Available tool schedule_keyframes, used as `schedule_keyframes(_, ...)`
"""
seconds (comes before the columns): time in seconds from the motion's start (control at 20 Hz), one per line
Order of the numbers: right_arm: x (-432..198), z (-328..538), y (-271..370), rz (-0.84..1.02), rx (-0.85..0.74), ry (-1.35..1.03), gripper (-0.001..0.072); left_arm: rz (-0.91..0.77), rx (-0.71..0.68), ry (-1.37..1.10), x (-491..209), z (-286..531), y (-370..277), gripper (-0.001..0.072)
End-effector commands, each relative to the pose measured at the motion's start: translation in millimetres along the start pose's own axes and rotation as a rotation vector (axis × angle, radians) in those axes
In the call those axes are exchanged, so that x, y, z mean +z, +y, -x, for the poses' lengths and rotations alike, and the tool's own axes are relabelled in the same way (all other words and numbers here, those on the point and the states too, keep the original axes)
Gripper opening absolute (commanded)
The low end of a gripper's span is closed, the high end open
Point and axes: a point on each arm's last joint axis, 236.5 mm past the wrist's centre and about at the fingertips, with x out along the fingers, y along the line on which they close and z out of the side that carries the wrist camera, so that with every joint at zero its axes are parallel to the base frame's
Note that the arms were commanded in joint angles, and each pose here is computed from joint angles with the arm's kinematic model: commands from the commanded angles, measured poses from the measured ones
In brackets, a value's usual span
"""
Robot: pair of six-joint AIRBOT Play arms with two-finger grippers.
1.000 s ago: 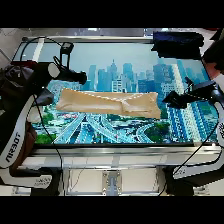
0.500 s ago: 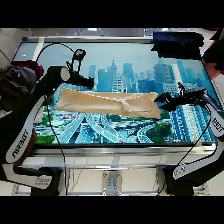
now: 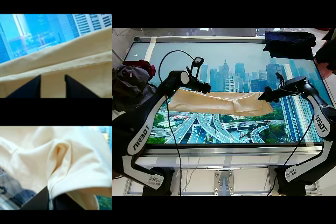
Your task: Fold the shirts.
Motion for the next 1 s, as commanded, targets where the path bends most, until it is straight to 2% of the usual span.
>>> schedule_keyframes(0.0, -9, 35, 50, 0.093, 0.038, 0.062, 0.0016, 0.064, -0.112, 0.052, -16, -28, -40, 0.0051)
schedule_keyframes(0.05, -7, 51, 65, 0.119, 0.036, 0.045, 0.0016, 0.061, -0.136, 0.077, -24, -38, -54, 0.0010)
schedule_keyframes(0.2, -8, 99, 109, 0.203, 0.012, -0.022, 0.0015, 0.030, -0.204, 0.151, -51, -62, -103, 0.0009)
schedule_keyframes(0.35, -21, 137, 147, 0.279, 0.002, -0.046, 0.0015, -0.004, -0.329, 0.188, -73, -76, -170, 0.0010)
schedule_keyframes(0.45, -20, 155, 164, 0.292, -0.006, -0.083, 0.0015, -0.042, -0.406, 0.155, -73, -75, -208, 0.0009)
schedule_keyframes(0.55, -17, 163, 179, 0.308, -0.010, -0.112, 0.0015, -0.044, -0.421, 0.095, -54, -63, -219, 0.0009)
schedule_keyframes(0.7, -18, 153, 207, 0.338, 0.004, -0.119, 0.0014, -0.082, -0.349, -0.032, 0, -12, -173, 0.0009)
schedule_keyframes(0.85, -7, 114, 242, 0.360, 0.021, -0.159, 0.0014, -0.116, -0.181, -0.099, 30, 75, -77, 0.0009)
schedule_keyframes(0.95, 1, 73, 276, 0.398, 0.056, -0.195, 0.0014, -0.065, -0.093, -0.136, 33, 147, -18, 0.0009)
